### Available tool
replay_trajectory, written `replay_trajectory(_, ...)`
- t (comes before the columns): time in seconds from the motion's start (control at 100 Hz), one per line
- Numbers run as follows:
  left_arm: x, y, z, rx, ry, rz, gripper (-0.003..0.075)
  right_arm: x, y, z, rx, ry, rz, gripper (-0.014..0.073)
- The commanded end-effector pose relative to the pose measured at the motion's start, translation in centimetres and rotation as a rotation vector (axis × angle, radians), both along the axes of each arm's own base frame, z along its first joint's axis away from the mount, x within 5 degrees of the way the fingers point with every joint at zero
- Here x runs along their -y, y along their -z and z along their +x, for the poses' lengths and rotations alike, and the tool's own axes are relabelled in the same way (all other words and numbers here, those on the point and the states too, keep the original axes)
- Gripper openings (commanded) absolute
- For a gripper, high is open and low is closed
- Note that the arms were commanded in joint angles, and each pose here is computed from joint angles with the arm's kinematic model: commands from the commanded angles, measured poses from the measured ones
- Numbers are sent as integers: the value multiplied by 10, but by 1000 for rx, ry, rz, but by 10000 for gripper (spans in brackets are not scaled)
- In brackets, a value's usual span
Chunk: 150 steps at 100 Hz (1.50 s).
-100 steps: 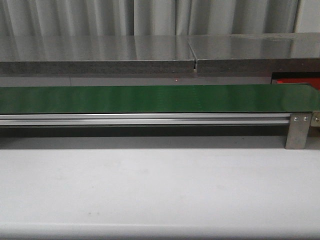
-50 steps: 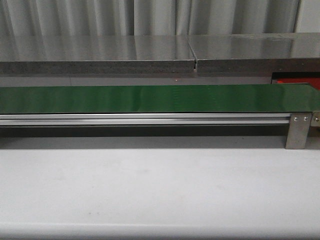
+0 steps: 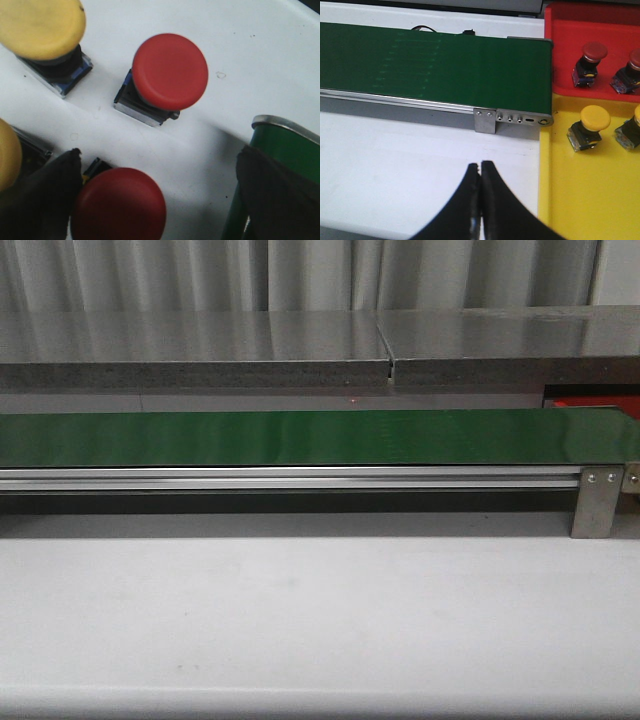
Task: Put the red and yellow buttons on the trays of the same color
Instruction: 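Lower the left gripper onto another red push-button and close, then lift the red button onto the belt's start and open the left gripper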
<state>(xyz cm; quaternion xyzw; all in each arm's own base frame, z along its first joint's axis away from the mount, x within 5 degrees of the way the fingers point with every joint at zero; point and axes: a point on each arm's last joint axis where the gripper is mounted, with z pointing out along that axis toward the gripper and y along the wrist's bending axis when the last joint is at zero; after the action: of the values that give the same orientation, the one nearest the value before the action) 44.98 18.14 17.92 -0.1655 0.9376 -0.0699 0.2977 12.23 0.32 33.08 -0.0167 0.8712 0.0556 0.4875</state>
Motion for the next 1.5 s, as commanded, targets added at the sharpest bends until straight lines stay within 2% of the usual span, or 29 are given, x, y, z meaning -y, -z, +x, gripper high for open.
replay_trajectory(0.0, 2, -39, 4, 115, -17, 26, 523, 1, -13, 2, 85, 13, -6, -67)
replay_trajectory(0.46, 2, -39, 3, 108, -13, 21, 253, 1, -13, 2, 85, 13, -6, -67)
replay_trajectory(0.69, 2, -39, 2, 100, -9, 15, 86, 1, -13, 2, 85, 13, -6, -67)
replay_trajectory(0.86, 6, -55, 3, 100, 22, -27, 0, 1, -13, 2, 85, 13, -6, -67)
replay_trajectory(0.93, 8, -70, 3, 119, 37, -34, -19, 1, -13, 2, 85, 13, -6, -67)
replay_trajectory(1.25, 18, -140, -12, 196, 74, -11, -19, 1, -13, 2, 85, 13, -6, -67)
replay_trajectory(1.49, 36, -158, -19, 202, 123, -82, -19, 1, -13, 2, 85, 13, -6, -67)
